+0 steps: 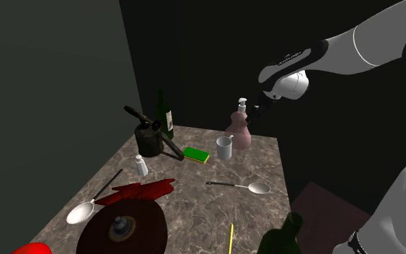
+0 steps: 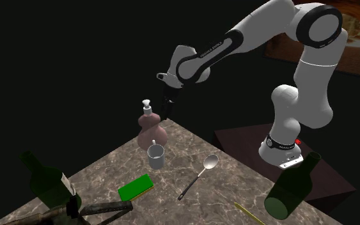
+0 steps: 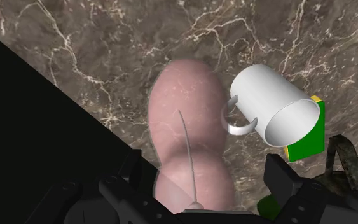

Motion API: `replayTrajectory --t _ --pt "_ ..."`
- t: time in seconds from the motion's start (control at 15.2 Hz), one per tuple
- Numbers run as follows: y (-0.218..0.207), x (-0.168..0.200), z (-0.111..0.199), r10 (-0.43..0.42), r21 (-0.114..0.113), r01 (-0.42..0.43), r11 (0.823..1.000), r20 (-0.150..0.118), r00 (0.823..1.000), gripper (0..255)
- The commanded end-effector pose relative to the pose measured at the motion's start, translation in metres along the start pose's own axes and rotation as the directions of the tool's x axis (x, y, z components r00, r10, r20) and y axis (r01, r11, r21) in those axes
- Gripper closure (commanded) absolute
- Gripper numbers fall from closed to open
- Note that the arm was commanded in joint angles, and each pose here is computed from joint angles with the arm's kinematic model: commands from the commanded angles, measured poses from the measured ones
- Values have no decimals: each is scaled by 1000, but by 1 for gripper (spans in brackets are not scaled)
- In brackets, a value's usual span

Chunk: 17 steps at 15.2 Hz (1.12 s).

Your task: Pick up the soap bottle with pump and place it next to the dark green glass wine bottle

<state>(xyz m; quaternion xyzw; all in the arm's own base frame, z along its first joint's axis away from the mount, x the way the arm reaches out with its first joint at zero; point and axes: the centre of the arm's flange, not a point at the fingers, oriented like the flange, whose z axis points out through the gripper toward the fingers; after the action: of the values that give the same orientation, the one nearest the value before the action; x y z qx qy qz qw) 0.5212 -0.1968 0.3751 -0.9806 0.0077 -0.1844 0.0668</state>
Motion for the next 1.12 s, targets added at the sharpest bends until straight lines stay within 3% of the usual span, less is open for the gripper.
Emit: replayTrajectory --t 0.0,0.4,0.92,0.99,1.06 --pt "3 5 10 -3 5 3 1000 -13 1000 0" --pt "3 5 45 -3 5 3 1000 -13 1000 0" --pt "3 5 45 -3 5 3 1000 -13 1000 0" --pt "3 5 45 -3 5 3 1000 -13 1000 255" --pt "3 5 45 -3 5 3 1000 -13 1000 255"
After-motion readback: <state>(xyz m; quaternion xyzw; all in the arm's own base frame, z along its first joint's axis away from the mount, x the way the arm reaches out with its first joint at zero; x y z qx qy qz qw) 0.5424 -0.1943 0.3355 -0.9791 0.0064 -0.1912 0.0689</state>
